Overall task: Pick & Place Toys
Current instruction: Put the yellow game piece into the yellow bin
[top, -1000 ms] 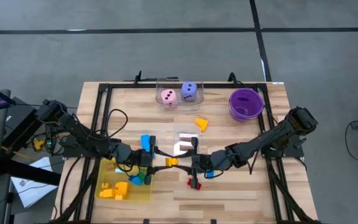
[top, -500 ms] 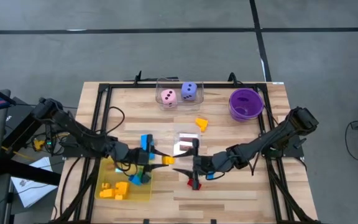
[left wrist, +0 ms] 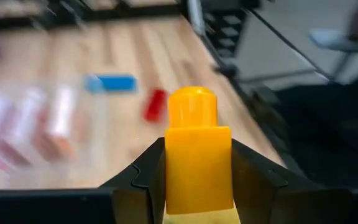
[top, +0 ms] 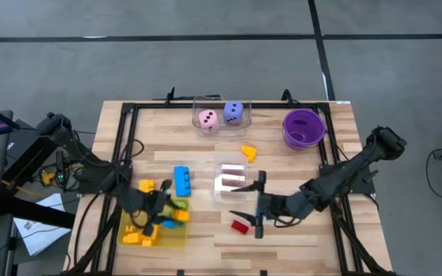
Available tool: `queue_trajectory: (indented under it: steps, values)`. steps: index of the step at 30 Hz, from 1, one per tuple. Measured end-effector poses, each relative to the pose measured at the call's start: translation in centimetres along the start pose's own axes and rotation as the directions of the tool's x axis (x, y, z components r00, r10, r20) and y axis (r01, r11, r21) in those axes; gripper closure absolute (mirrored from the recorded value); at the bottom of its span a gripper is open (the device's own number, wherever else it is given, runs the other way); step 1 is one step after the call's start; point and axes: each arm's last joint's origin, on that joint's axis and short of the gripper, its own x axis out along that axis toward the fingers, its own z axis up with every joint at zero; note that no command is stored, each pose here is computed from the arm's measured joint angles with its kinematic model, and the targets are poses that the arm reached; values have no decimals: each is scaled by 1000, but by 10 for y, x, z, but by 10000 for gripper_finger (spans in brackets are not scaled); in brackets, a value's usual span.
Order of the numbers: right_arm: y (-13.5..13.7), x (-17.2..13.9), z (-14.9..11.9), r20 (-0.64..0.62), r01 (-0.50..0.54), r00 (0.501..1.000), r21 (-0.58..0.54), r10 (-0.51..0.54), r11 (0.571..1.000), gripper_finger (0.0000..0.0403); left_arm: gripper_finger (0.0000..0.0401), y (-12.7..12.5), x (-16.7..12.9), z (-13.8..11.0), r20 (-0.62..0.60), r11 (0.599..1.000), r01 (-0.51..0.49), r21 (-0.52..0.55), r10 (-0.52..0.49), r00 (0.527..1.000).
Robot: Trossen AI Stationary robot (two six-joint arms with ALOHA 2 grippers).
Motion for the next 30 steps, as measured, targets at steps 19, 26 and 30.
queue_trajectory:
  steps: [19, 26, 30]
  values:
    - [6, -11, 1, -15, 57, 998, -31, -58, 998, 136, 273, -19, -26, -54, -570, 859, -81, -506, -263, 778]
    - [6, -11, 1, -14, 53, 998, -35, -53, 998, 136, 273, -25, -32, -59, -604, 840, -120, -529, -274, 748]
    - [7, -11, 1, -14, 52, 999, -35, -52, 998, 136, 273, -30, -34, -61, -589, 843, -140, -520, -235, 773]
